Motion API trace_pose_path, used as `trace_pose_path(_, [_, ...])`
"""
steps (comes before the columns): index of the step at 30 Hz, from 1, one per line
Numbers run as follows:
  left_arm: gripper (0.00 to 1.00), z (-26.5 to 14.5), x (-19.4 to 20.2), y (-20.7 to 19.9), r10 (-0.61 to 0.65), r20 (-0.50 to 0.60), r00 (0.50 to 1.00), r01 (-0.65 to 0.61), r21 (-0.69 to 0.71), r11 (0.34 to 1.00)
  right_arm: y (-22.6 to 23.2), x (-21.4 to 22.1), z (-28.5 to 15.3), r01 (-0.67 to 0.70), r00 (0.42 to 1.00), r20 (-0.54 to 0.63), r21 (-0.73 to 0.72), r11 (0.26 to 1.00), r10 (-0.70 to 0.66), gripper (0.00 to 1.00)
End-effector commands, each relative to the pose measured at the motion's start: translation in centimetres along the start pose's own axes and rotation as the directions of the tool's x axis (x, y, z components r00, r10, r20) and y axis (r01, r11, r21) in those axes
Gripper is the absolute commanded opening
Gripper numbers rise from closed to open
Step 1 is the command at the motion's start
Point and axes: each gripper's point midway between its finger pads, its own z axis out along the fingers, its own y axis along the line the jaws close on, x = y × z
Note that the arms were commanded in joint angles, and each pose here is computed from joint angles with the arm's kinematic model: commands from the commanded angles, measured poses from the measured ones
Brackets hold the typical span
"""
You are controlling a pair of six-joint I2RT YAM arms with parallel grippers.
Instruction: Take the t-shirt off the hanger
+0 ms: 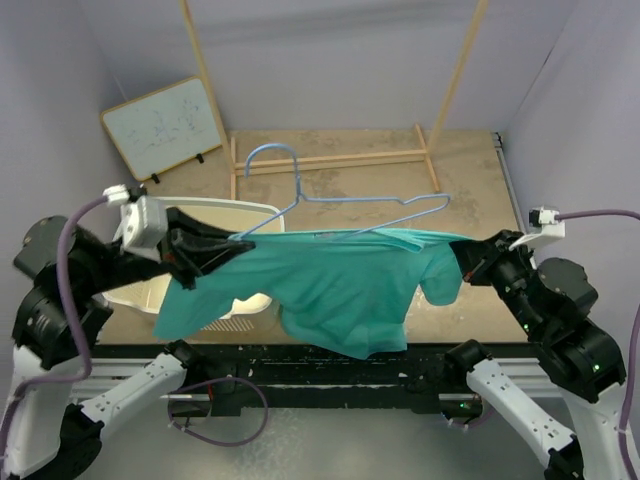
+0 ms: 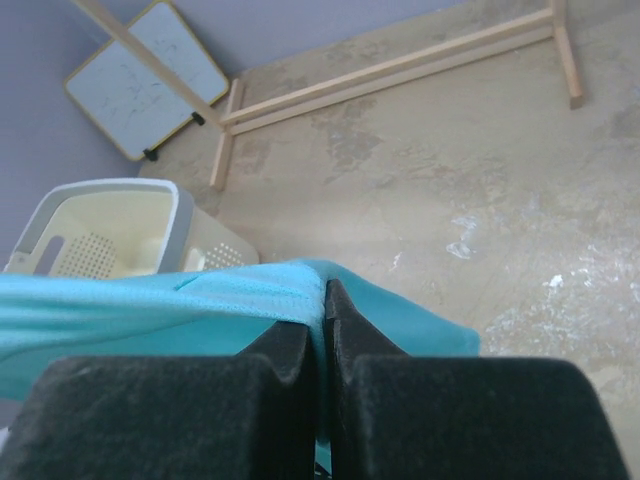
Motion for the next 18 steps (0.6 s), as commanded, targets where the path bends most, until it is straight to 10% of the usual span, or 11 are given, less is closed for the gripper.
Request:
trace_pose_path(1, [0.00, 5.3, -2.0, 4.3, 0.022, 0.104, 0.994, -0.022, -0.001, 1.000, 0.6, -1.8, -1.9, 0.095, 0.993, 0.075, -0.065, 0.993, -0.090, 0.00])
trace_pose_path(5, [0.00, 10.4, -0.2, 8.4, -0.017, 0.085, 0.996, 0.016, 0.016, 1.000, -0.5, -2.0, -2.7, 0.117, 0.991, 0.061, -0.007, 0.993, -0.116, 0.00])
trace_pose_path(10, [0.00, 14.0, 1.7, 11.0, 0.000, 0.054, 0.999, -0.003, 0.053, 0.999, 0.4, -1.3, -3.0, 0.154, 0.988, 0.021, -0.068, 0.986, -0.153, 0.47])
trace_pose_path(18, [0.00, 16.4, 7.1, 12.2, -0.014, -0.064, 0.998, 0.022, 0.139, 0.990, 6.3, -2.0, -7.0, 0.231, 0.973, 0.088, -0.414, 0.880, -0.214, 0.50])
